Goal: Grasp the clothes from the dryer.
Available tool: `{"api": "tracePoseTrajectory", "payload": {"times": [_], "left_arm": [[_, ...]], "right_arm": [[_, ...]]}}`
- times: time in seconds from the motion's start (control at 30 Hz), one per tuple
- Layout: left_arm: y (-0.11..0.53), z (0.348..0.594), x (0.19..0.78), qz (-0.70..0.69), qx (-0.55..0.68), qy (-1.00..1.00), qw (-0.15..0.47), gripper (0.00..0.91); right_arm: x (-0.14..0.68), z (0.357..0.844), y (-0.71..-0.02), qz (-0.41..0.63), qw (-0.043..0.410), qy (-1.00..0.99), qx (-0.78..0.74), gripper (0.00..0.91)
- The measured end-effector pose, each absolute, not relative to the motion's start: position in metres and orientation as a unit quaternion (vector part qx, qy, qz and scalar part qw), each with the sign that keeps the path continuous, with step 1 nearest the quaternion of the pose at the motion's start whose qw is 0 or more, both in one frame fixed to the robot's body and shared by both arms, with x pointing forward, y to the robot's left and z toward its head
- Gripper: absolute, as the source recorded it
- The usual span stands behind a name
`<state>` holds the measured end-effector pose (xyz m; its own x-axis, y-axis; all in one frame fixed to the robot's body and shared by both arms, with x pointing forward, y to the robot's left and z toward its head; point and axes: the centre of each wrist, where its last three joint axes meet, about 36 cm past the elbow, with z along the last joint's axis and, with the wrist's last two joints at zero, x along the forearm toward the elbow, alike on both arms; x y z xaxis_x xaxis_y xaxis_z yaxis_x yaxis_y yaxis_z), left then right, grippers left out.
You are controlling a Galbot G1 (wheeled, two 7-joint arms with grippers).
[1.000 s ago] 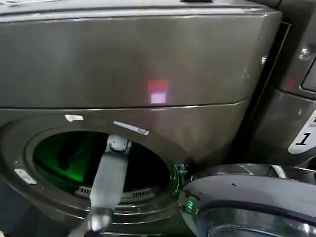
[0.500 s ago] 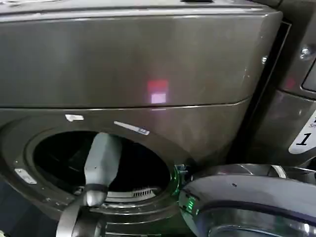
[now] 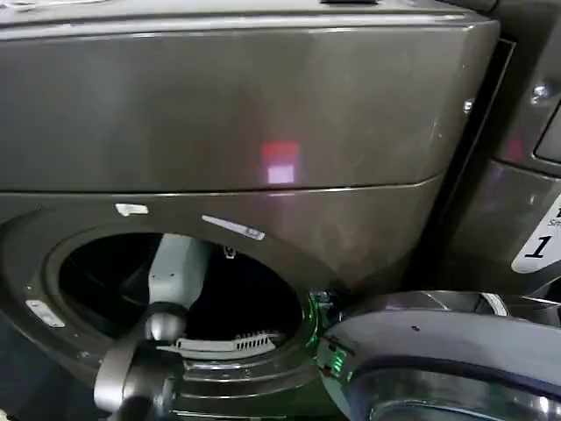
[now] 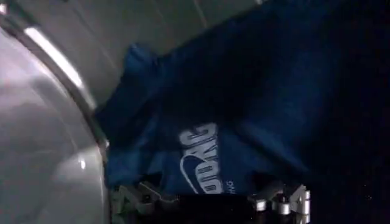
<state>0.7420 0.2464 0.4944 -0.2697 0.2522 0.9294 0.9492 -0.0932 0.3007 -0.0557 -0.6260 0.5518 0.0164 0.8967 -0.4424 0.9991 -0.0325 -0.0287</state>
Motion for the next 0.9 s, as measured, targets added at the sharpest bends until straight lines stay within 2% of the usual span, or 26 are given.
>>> {"api": "tracePoseTrajectory", "payload": {"times": [0.37, 0.4, 0.43, 0.5, 0.53, 0.57, 0.9], "left_arm": [[0.269, 0.457, 0.741, -0.478, -0.530, -0.599, 0.364, 0.907], [0.271, 0.455, 0.740, -0.474, -0.530, -0.600, 0.366, 0.660], [0.272, 0.453, 0.740, -0.470, -0.531, -0.602, 0.368, 0.205], [0.274, 0.450, 0.740, -0.461, -0.533, -0.604, 0.371, 0.182], [0.274, 0.449, 0.740, -0.456, -0.535, -0.607, 0.371, 0.023], [0.275, 0.449, 0.741, -0.452, -0.536, -0.609, 0.371, 0.000], [0.284, 0.436, 0.737, -0.421, -0.546, -0.622, 0.370, 0.000]], "right_arm": [[-0.044, 0.541, -0.627, -0.168, 0.143, 0.687, 0.692, 0.907], [-0.043, 0.540, -0.627, -0.168, 0.143, 0.687, 0.692, 0.907], [-0.043, 0.540, -0.627, -0.168, 0.143, 0.688, 0.692, 0.907], [-0.043, 0.539, -0.627, -0.168, 0.142, 0.687, 0.693, 0.907], [-0.044, 0.539, -0.627, -0.169, 0.141, 0.687, 0.693, 0.907], [-0.043, 0.539, -0.627, -0.170, 0.140, 0.687, 0.692, 0.907], [-0.038, 0.535, -0.627, -0.168, 0.138, 0.692, 0.689, 0.907]]}}
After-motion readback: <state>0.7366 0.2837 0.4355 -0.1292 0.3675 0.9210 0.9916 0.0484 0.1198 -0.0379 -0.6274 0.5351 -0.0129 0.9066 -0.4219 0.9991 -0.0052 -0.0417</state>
